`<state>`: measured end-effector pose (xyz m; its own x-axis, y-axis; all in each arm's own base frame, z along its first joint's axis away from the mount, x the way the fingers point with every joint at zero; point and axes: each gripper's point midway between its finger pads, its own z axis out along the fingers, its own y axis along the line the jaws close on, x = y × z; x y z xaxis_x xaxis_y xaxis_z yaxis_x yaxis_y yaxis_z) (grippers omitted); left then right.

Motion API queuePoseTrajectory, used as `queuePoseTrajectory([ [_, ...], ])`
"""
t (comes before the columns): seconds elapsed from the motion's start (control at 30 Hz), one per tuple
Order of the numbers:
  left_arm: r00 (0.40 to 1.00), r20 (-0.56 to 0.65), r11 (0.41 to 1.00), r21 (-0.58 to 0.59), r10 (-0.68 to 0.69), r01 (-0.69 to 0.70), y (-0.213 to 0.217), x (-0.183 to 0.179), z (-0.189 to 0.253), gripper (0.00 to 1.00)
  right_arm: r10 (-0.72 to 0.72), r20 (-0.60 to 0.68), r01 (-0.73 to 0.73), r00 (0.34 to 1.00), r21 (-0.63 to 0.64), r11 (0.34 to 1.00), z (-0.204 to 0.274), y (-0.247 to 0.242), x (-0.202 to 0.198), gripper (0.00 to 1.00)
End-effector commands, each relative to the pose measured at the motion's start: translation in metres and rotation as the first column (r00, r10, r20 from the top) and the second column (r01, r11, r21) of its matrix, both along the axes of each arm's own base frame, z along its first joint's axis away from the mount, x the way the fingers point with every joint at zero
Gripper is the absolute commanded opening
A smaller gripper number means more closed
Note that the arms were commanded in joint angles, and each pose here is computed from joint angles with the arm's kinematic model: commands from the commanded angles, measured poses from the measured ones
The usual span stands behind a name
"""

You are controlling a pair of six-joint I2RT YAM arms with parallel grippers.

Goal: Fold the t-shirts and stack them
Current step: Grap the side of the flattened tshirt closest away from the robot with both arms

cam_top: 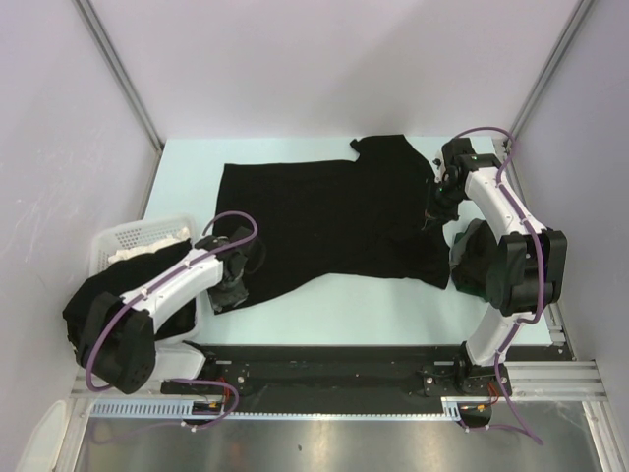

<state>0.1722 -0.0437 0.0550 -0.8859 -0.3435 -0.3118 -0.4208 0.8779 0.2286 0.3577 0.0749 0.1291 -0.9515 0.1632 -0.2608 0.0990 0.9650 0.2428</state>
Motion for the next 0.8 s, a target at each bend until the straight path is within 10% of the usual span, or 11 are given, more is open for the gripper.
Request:
queuePoseTrajectory([
  [0.0,0.997,-0.007,0.995,0.058,0.082,-0.081,0.009,-0.011,-0.004,0.42,0.01,0.029,-0.011,1.0,0.024,1.0,0.01,0.006,-0.001,0.0],
  [0.77,0.979,0.198,0.995,0.08,0.05,-0.066,0.0,0.012,-0.035,0.43,0.036,0.025,-0.037,0.999,0.015,0.999,0.01,0.013,-0.009,0.0],
])
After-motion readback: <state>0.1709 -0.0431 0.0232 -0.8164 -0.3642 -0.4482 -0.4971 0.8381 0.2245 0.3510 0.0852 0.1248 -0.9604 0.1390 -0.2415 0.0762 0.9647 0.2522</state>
